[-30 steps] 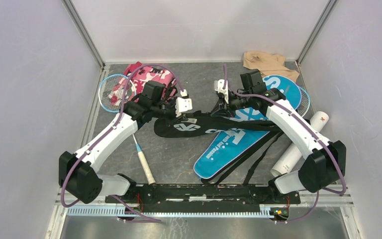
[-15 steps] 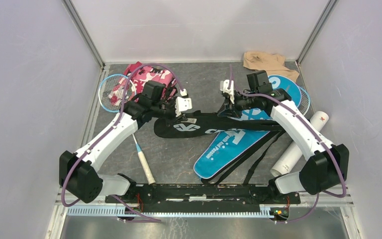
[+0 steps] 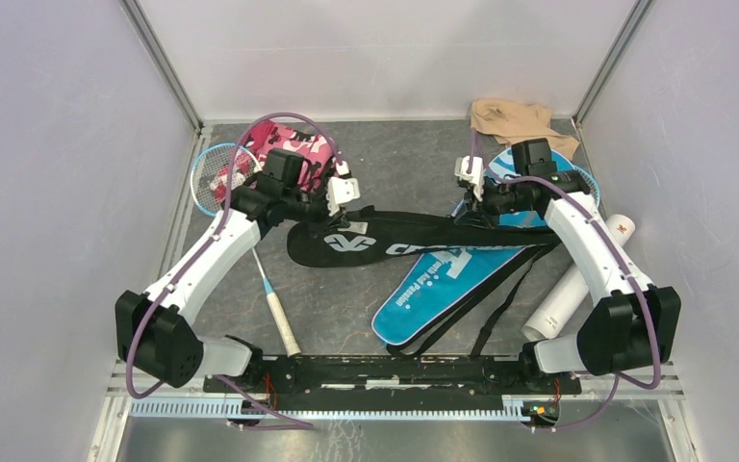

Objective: Pack up the badminton gear
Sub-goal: Zip the racket bag at the center of the board.

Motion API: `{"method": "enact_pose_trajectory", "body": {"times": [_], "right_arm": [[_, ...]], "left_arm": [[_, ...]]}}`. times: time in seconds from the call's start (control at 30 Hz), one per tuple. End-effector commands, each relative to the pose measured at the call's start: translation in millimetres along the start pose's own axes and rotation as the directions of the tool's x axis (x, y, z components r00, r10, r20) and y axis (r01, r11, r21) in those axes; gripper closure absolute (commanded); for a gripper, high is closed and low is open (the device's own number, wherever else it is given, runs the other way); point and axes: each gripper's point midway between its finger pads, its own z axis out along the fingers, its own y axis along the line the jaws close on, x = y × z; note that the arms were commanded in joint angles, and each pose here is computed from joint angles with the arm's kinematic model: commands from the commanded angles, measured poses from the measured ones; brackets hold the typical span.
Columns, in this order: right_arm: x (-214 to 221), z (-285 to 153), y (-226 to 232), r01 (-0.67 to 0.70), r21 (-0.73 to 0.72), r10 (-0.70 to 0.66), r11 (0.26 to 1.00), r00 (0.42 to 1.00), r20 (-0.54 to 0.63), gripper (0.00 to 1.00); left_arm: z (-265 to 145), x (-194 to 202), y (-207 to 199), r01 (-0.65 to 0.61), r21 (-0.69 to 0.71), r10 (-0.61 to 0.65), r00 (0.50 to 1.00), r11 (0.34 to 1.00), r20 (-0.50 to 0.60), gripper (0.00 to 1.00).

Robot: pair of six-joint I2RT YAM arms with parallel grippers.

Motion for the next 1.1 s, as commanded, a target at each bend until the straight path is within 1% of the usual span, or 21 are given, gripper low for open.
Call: {"method": "enact_pose_trajectory", "body": {"times": [0.0, 0.13, 0.33, 0.53, 0.73, 0.9, 1.07], "right_arm": [[43.8, -36.4, -17.0, 0.007, 0.108, 0.012, 0.994, 0.983, -0.181, 1.0], [59.3, -50.7, -26.1, -0.004, 0.145, 0.035, 0.989, 0.977, -0.21, 1.0], [85.8, -72.8, -42.0, -0.042, 0.208, 0.093, 0.977, 0.967, -0.238, 1.0], [111.2, -102.7, -59.9, -0.062, 0.266, 0.136, 0.962, 0.953, -0.271, 1.0], [146.1, -136.4, -79.6, -0.102, 0.332, 0.207, 0.938, 0.931, -0.299, 1.0], [178.2, -164.3, -103.0, -0.139, 0.407, 0.28, 0.903, 0.907, -0.314, 1.0], [210.8, -181.4, -121.3, -0.165, 0.459, 0.343, 0.873, 0.877, -0.337, 1.0]], "left_arm": [[-46.3, 28.1, 42.7, -0.011, -0.17, -0.013, 0.991, 0.985, -0.135, 0.98], [-62.3, 39.1, 52.0, -0.022, -0.192, -0.012, 0.985, 0.981, -0.174, 0.98], [-70.5, 49.9, 59.9, -0.033, -0.212, -0.012, 0.979, 0.977, -0.205, 0.98], [-80.9, 56.5, 72.1, -0.028, -0.239, -0.023, 0.978, 0.971, -0.206, 0.98], [-90.2, 63.3, 80.6, -0.021, -0.261, -0.036, 0.977, 0.965, -0.211, 0.98], [-92.0, 67.5, 82.6, -0.015, -0.257, -0.043, 0.975, 0.966, -0.217, 0.98], [-92.4, 66.5, 83.7, -0.011, -0.255, -0.044, 0.977, 0.967, -0.209, 0.98]]}}
